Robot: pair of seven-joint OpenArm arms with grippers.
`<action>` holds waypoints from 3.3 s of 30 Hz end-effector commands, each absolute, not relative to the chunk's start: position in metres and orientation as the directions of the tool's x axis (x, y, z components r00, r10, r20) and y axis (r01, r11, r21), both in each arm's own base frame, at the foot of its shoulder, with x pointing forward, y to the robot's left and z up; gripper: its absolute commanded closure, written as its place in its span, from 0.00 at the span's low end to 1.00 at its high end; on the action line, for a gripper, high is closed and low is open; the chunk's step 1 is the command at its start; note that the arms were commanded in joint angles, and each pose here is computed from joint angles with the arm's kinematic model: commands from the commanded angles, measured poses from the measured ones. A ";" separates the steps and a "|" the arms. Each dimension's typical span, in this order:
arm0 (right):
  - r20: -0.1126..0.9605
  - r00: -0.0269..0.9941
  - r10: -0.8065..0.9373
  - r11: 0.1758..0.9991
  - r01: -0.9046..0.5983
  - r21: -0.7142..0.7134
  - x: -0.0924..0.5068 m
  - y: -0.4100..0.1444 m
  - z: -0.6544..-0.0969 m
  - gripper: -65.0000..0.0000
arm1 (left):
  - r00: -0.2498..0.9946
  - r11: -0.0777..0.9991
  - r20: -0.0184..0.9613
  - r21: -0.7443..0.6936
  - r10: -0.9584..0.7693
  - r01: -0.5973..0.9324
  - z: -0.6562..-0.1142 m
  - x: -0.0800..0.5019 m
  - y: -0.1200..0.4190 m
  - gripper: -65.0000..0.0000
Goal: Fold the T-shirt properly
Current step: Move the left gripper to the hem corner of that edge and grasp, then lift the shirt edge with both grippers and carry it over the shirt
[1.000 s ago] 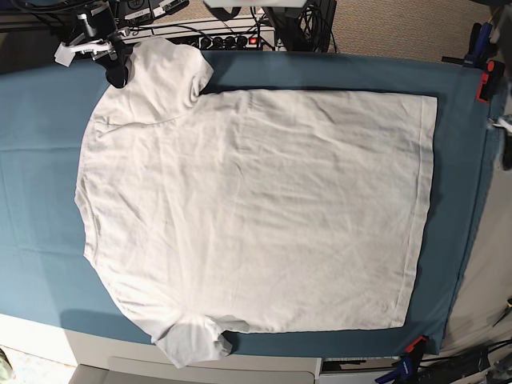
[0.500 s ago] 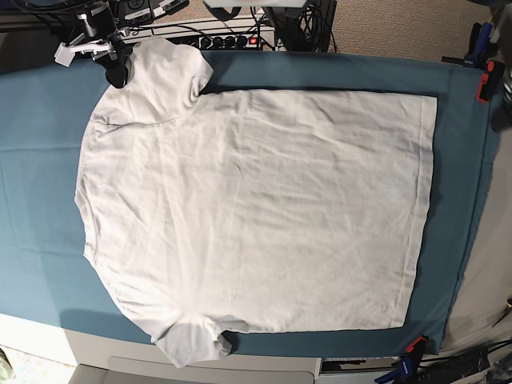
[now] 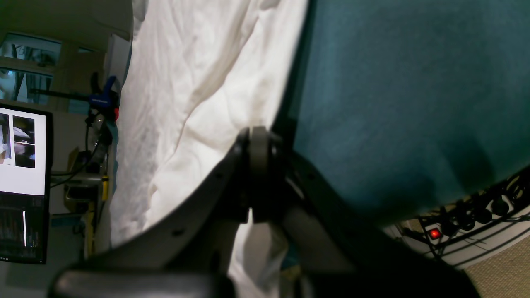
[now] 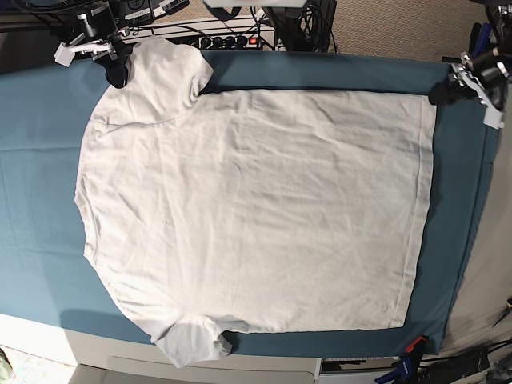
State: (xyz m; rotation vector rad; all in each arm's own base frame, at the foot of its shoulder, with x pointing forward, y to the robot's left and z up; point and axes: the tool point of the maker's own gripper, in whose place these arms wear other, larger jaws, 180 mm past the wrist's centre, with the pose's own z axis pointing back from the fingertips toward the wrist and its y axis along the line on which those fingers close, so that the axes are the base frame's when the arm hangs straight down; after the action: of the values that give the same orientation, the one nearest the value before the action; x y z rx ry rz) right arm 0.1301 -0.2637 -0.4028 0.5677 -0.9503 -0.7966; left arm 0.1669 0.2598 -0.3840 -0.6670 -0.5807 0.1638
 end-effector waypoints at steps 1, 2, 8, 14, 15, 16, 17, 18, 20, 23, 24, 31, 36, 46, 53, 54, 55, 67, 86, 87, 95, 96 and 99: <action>0.484 0.381 -0.788 0.609 0.360 0.707 0.124 -0.264 -0.407 1.00 | 0.807 0.782 0.493 -0.620 0.325 0.063 -0.373 0.176 0.264 0.74; 0.484 0.381 -0.788 0.609 0.360 0.707 0.124 -0.264 -0.407 1.00 | 0.804 0.782 0.497 -0.620 0.328 0.064 -0.373 0.177 0.264 0.74; 0.483 0.382 -0.788 0.609 0.360 0.707 0.123 -0.264 -0.408 1.00 | 0.786 0.780 0.513 -0.622 0.344 0.065 -0.370 0.181 0.265 0.74; 0.484 0.383 -0.787 0.609 0.360 0.707 0.123 -0.264 -0.408 1.00 | 0.787 0.781 0.513 -0.621 0.343 0.065 -0.370 0.181 0.265 0.71; 0.483 0.382 -0.788 0.608 0.361 0.707 0.123 -0.264 -0.408 1.00 | 0.786 0.788 0.517 -0.612 0.339 0.063 -0.371 0.182 0.267 0.71; 0.483 0.382 -0.787 0.609 0.361 0.707 0.123 -0.264 -0.408 1.00 | 0.784 0.803 0.525 -0.593 0.331 0.058 -0.373 0.182 0.270 0.71; 0.484 0.383 -0.787 0.609 0.360 0.707 0.123 -0.264 -0.408 1.00 | 0.785 0.821 0.525 -0.570 0.329 0.037 -0.377 0.183 0.275 0.71; 0.483 0.383 -0.787 0.609 0.360 0.707 0.123 -0.264 -0.408 1.00 | 0.788 0.837 0.518 -0.548 0.333 0.007 -0.382 0.183 0.281 0.71; 0.484 0.382 -0.787 0.609 0.360 0.707 0.124 -0.264 -0.408 1.00 | 0.793 0.853 0.505 -0.520 0.341 -0.036 -0.387 0.183 0.289 0.71; 0.483 0.382 -0.787 0.609 0.360 0.707 0.123 -0.264 -0.408 1.00 | 0.794 0.857 0.503 -0.514 0.341 -0.043 -0.388 0.184 0.290 0.71; 0.483 0.382 -0.787 0.609 0.360 0.707 0.123 -0.264 -0.408 1.00 | 0.794 0.857 0.505 -0.514 0.339 -0.038 -0.387 0.185 0.289 0.71; 0.483 0.383 -0.788 0.609 0.360 0.707 0.123 -0.264 -0.408 1.00 | 0.801 0.857 0.498 -0.515 0.333 -0.036 -0.389 0.183 0.287 0.71; 0.482 0.384 -0.787 0.609 0.360 0.707 0.123 -0.263 -0.408 1.00 | 0.836 0.850 0.453 -0.527 0.309 -0.029 -0.401 0.174 0.271 0.71; 0.482 0.385 -0.787 0.609 0.360 0.707 0.123 -0.263 -0.408 1.00 | 0.892 0.802 0.384 -0.596 0.239 0.042 -0.419 0.154 0.224 0.71; 0.489 0.373 -0.789 0.609 0.363 0.705 0.123 -0.266 -0.407 1.00 | 0.881 0.803 0.405 -0.594 0.245 0.049 -0.415 0.161 0.226 0.72; 0.488 0.372 -0.789 0.609 0.368 0.703 0.120 -0.266 -0.407 1.00 | 0.878 0.805 0.410 -0.591 0.247 0.050 -0.414 0.163 0.227 0.72; 0.490 0.369 -0.790 0.608 0.371 0.702 0.119 -0.267 -0.407 1.00 | 0.875 0.809 0.417 -0.586 0.247 0.051 -0.413 0.165 0.230 0.72; 0.540 0.370 -0.756 0.646 0.290 0.706 0.121 -0.262 -0.396 1.00 | 0.828 0.847 0.475 -0.531 0.297 0.000 -0.401 0.185 0.263 0.72; 0.560 0.365 -0.744 0.656 0.244 0.714 0.123 -0.259 -0.389 1.00 | 0.822 0.859 0.493 -0.511 0.285 0.009 -0.401 0.186 0.265 1.00; 0.559 0.366 -0.744 0.657 0.244 0.714 0.123 -0.259 -0.389 1.00 | 0.823 0.859 0.491 -0.511 0.285 0.008 -0.402 0.185 0.265 1.00; 0.573 0.392 -0.720 0.682 0.243 0.690 0.108 -0.258 -0.380 1.00 | 0.852 0.846 0.454 -0.532 0.260 0.026 -0.405 0.159 0.254 1.00; 0.584 0.399 -0.707 0.694 0.232 0.681 0.108 -0.257 -0.375 1.00 | 0.856 0.845 0.451 -0.534 0.254 0.031 -0.404 0.156 0.252 1.00; 0.628 0.427 -0.651 0.743 0.191 0.641 0.106 -0.254 -0.357 1.00 | 0.862 0.844 0.449 -0.535 0.234 0.050 -0.399 0.147 0.245 1.00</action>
State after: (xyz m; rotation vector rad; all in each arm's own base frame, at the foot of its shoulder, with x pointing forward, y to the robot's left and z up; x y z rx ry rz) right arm 0.1060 -0.2505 -0.3657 0.5283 -0.9718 -0.5754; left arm 0.1510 0.2414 -0.3997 -0.5805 -0.5498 0.1272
